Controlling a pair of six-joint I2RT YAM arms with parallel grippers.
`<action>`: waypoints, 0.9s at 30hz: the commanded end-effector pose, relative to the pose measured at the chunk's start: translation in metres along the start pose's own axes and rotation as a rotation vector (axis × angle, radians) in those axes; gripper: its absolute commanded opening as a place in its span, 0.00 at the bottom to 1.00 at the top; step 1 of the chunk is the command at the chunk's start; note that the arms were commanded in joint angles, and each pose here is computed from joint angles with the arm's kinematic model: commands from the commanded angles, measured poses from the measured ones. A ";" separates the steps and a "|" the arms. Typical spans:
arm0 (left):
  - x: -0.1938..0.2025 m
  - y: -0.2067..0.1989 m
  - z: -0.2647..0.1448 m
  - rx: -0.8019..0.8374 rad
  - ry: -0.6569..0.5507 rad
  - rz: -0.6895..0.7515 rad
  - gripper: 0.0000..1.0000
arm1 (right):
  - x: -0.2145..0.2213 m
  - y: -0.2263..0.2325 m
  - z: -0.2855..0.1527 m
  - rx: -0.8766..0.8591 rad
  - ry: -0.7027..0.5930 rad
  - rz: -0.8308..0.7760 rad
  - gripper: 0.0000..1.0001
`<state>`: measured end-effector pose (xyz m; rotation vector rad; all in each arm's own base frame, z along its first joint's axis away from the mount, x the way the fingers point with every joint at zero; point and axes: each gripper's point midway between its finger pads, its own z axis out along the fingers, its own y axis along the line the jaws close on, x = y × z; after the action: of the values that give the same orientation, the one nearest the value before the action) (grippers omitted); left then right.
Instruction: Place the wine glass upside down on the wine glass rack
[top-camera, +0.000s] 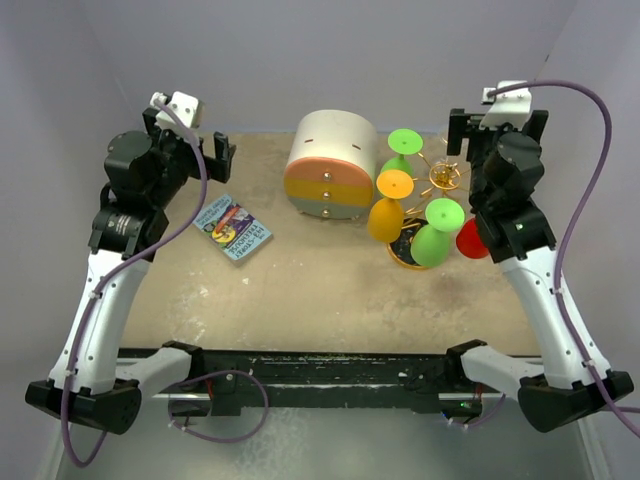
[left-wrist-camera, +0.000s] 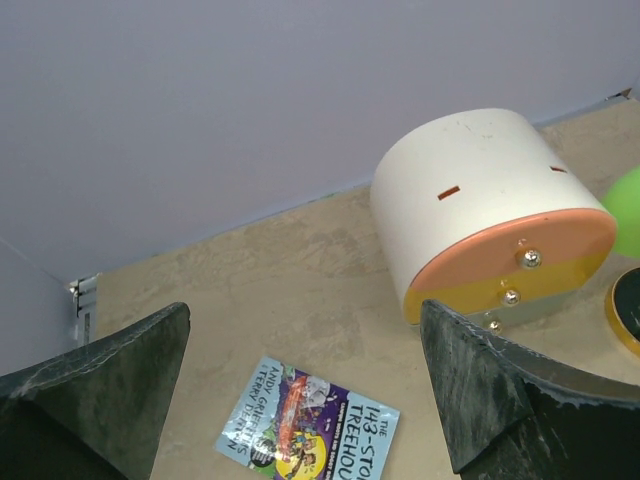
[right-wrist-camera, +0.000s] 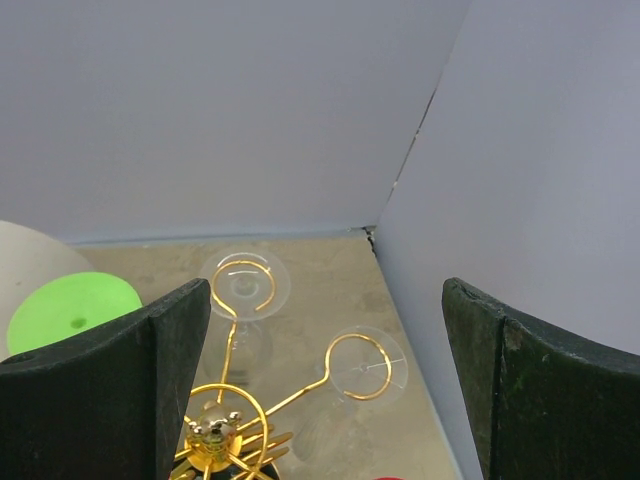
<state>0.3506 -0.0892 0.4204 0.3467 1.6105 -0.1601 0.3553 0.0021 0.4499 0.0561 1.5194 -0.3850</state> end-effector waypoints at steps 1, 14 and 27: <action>-0.016 0.011 -0.015 -0.060 -0.068 -0.024 0.99 | -0.032 -0.033 -0.018 0.043 -0.102 0.050 1.00; -0.014 0.034 -0.033 -0.174 -0.076 0.018 0.99 | -0.009 -0.059 -0.029 0.040 -0.113 0.061 1.00; -0.007 0.035 -0.041 -0.187 -0.088 0.056 0.99 | 0.004 -0.066 -0.048 0.024 -0.081 -0.023 1.00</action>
<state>0.3241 -0.0465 0.4299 0.2264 1.5646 0.0010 0.3119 -0.0419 0.4293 0.0363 1.5108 -0.3992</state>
